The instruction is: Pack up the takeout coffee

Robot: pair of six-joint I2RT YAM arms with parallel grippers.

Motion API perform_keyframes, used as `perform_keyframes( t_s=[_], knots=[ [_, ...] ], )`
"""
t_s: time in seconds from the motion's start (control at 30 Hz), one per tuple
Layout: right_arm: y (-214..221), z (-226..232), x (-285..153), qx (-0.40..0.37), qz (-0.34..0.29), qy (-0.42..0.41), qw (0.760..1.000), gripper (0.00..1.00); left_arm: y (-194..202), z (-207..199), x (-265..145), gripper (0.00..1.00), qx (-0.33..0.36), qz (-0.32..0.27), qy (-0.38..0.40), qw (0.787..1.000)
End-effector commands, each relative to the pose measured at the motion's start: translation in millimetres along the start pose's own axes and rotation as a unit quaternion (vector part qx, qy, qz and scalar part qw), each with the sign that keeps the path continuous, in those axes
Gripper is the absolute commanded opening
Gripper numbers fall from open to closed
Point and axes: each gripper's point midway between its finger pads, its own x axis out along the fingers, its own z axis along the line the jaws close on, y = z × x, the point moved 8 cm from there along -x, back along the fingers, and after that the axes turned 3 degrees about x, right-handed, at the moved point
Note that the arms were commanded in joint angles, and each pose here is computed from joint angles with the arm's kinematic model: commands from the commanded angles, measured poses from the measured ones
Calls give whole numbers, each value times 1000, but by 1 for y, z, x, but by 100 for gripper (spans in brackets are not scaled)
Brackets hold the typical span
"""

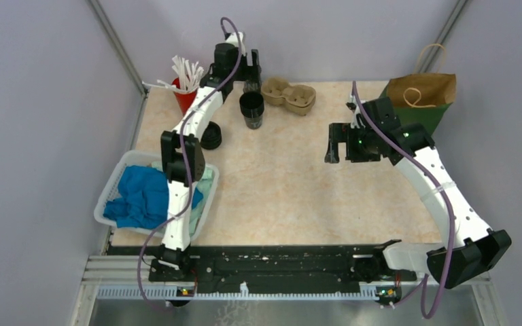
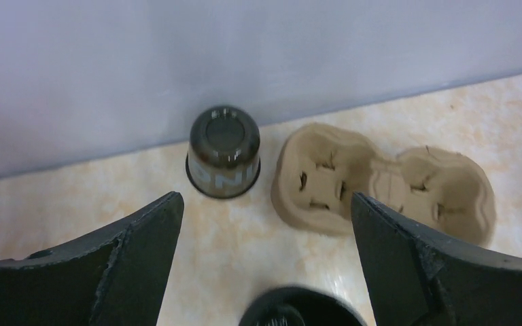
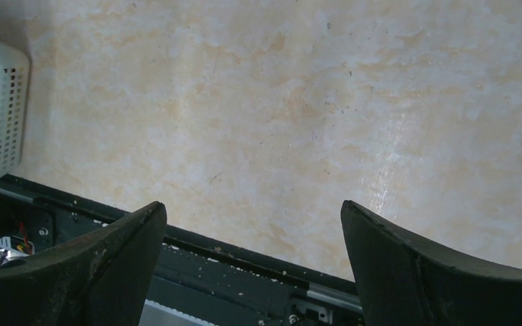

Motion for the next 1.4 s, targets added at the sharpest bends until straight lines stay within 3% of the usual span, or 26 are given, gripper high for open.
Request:
perform_keyframes(
  t_s=[0.0,0.4,0.73,0.9,1.07,1.27,1.37],
  knots=[
    [-4,-2,-4,-9,4,19,1000,99,-25,1,32,98,44,-104,-21,993],
    [9,-15,19,3,64,40,997,99,3,25,81,98,-3,-165,-29,986],
    [10,-25,23,26,71,48,996,99,29,30,99,96,-10,-156,-16,988],
    [11,-25,24,31,74,51,996,99,34,38,103,87,-20,-159,-15,987],
    [11,-26,24,34,74,56,995,99,46,41,108,90,-7,-146,-8,989],
    [11,-26,26,40,79,58,994,99,54,49,112,83,-5,-144,-26,989],
    [11,-26,26,41,80,59,994,99,56,52,113,84,-1,-144,-30,989]
  ],
)
